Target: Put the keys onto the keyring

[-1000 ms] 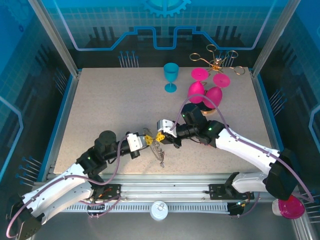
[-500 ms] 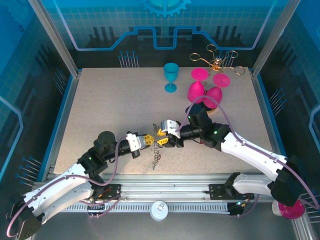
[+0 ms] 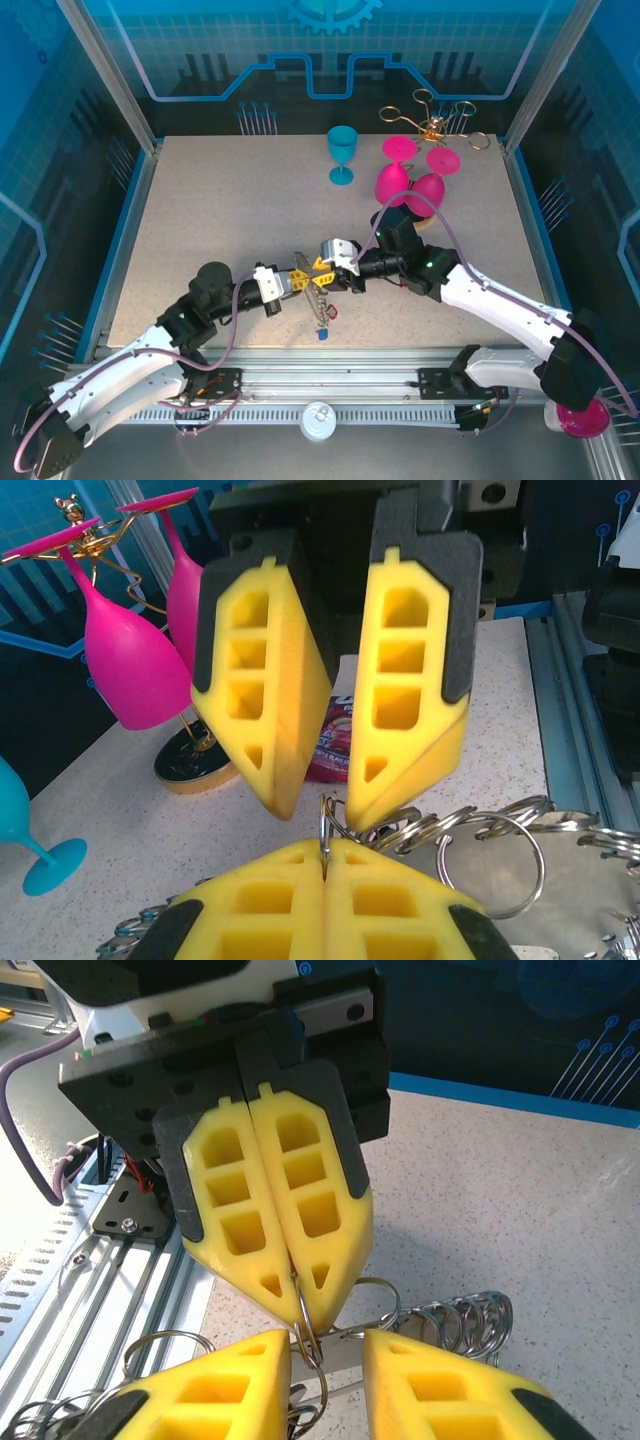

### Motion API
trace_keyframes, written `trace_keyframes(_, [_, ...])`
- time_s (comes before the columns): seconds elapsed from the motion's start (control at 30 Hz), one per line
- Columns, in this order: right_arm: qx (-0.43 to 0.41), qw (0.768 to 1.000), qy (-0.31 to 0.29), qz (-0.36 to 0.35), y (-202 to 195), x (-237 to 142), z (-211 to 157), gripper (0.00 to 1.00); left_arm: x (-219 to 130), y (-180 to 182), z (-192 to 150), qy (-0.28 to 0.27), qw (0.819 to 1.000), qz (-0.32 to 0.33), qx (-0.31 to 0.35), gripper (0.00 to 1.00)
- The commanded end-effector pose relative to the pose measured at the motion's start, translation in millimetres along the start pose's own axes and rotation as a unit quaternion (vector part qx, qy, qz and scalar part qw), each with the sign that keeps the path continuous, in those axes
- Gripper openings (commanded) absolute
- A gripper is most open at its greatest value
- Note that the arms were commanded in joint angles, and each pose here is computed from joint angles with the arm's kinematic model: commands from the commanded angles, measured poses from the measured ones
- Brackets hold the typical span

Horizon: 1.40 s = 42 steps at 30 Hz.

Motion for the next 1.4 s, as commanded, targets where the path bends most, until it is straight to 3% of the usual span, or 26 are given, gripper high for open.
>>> trace_keyframes(0.0, [-0.011, 1.0, -0.004, 0.012, 2.9, 3.0, -0.1, 0.25, -1.1, 1.0, 14.1, -0.035, 0.999, -0.004, 0.006, 0.0])
trace_keyframes(0.1, [-0.015, 1.0, -0.002, 0.011, 2.4, 4.1, 0.1, 0.19, -1.0, 0.7, 15.5, -0.039, 0.999, -0.005, 0.005, 0.0])
trace_keyframes(0.23, [-0.021, 1.0, -0.008, 0.014, 3.8, 2.8, 6.9, 0.0, -0.1, 2.7, 12.0, -0.03, 1.0, 0.001, 0.002, 0.0])
trace_keyframes(0.3, [-0.023, 1.0, 0.002, 0.015, 5.0, 1.3, 6.5, 0.0, 0.0, 7.8, 7.2, -0.011, 1.0, 0.015, -0.002, 0.0])
trace_keyframes(0.37, [-0.029, 0.999, 0.027, 0.015, 7.3, 0.1, 3.8, 0.0, -0.1, 10.6, 1.1, 0.014, 1.0, 0.022, -0.005, 0.11])
trace_keyframes(0.57, [-0.053, 0.988, 0.14, 0.026, 13.2, 0.6, -14.7, 0.0, 0.5, 14.4, -15.2, 0.094, 0.995, 0.016, -0.008, 0.12])
trace_keyframes(0.67, [-0.066, 0.983, 0.167, 0.033, 14.8, 1.7, -13.3, 0.0, 1.8, 13.1, -22.2, 0.122, 0.993, 0.006, -0.009, 0.1])
trace_keyframes(0.83, [-0.077, 0.981, 0.173, 0.042, 16.2, 6.4, -2.9, 0.0, 4.7, 13.0, -18.1, 0.118, 0.993, -0.003, -0.006, 0.07])
trace_keyframes(0.9, [-0.073, 0.984, 0.158, 0.041, 16.8, 7.1, 3.1, 0.0, 5.1, 13.4, -14.1, 0.11, 0.994, -0.004, -0.003, 0.0])
trace_keyframes(0.97, [-0.063, 0.989, 0.133, 0.031, 14.6, 6.0, 8.2, 0.0, 5.0, 13.5, -11.2, 0.1, 0.995, -0.002, 0.0, 0.0])
trace_keyframes(1.07, [-0.035, 0.996, 0.085, 0.011, 9.0, 0.5, 11.6, 0.21, 2.8, 12.4, -4.3, 0.072, 0.997, 0.002, 0.007, 0.0])
trace_keyframes(1.13, [-0.014, 0.998, 0.061, 0.006, 6.6, -2.6, 10.3, 0.28, 0.9, 9.9, 1.2, 0.048, 0.999, 0.002, 0.012, 0.0])
trace_keyframes(1.37, [0.008, 0.999, 0.04, 0.002, 5.4, -2.7, 1.7, 0.3, -2.5, 4.8, 9.1, 0.011, 1.0, -0.002, 0.014, 0.0])
Point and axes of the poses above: each hand's point on the last joint's axis, 136 mm out from that joint toward the fingers, its own x axis out along the fingers, its own y axis along the line the jaws close on, z = x × y, the point moved 1 cm from there along -x, back along the fingers, and after that the axes turned 2 degrees about x, right-handed, at the moved point
